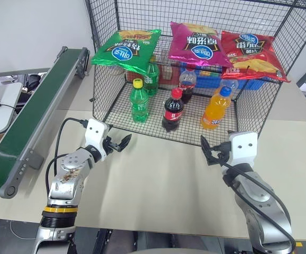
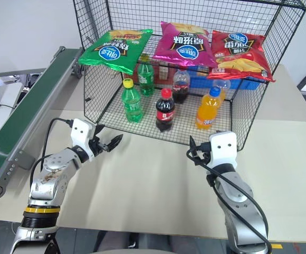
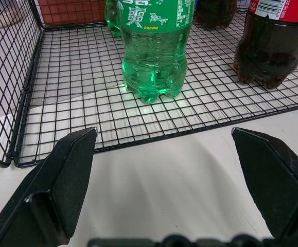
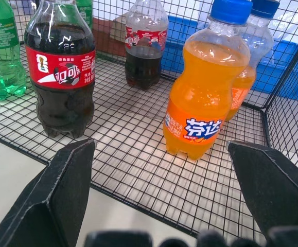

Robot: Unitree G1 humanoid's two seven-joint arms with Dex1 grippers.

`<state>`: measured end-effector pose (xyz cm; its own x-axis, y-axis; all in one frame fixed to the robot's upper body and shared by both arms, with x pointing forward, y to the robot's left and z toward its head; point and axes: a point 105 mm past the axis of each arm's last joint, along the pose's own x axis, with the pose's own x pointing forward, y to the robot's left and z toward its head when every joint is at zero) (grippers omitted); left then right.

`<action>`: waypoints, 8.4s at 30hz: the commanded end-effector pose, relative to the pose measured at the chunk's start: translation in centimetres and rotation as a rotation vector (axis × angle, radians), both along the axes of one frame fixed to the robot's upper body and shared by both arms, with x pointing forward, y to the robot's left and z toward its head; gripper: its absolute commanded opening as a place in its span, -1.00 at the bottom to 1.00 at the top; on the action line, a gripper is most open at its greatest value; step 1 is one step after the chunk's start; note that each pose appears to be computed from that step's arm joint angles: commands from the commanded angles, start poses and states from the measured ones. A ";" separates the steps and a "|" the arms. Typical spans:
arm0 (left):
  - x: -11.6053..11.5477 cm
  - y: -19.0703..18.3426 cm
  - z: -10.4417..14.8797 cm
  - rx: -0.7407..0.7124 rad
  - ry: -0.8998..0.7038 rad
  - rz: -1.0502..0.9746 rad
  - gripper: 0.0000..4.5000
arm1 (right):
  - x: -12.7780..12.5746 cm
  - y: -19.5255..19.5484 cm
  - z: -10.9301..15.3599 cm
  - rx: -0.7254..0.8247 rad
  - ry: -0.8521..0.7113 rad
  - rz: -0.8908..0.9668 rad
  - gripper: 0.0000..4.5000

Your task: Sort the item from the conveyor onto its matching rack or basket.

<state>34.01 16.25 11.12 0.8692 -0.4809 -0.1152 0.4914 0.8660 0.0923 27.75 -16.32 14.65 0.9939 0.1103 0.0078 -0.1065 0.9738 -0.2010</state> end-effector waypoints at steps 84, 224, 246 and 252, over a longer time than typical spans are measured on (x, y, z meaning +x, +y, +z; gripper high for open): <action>-3.9 21.2 10.7 -0.676 -0.045 0.629 0.98 | 0.6 11.7 13.7 0.002 -0.102 0.991 1.00; 10.2 -3.9 20.9 -1.175 0.021 0.225 -0.73 | 0.0 9.6 19.1 -0.004 -0.332 0.779 1.00; 3.8 -2.9 19.1 -0.815 0.126 0.047 0.96 | 0.5 9.5 18.5 0.021 -0.315 0.789 1.00; -0.4 0.0 16.3 -0.098 -0.048 -0.138 0.96 | 0.4 7.7 17.1 -0.028 -0.263 0.760 1.00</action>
<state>34.36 16.97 26.65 0.8395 -0.5406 -0.0542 0.5378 0.8410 -0.0590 29.09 -8.22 30.65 0.6304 0.7562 0.1751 -0.7011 0.6515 -0.2897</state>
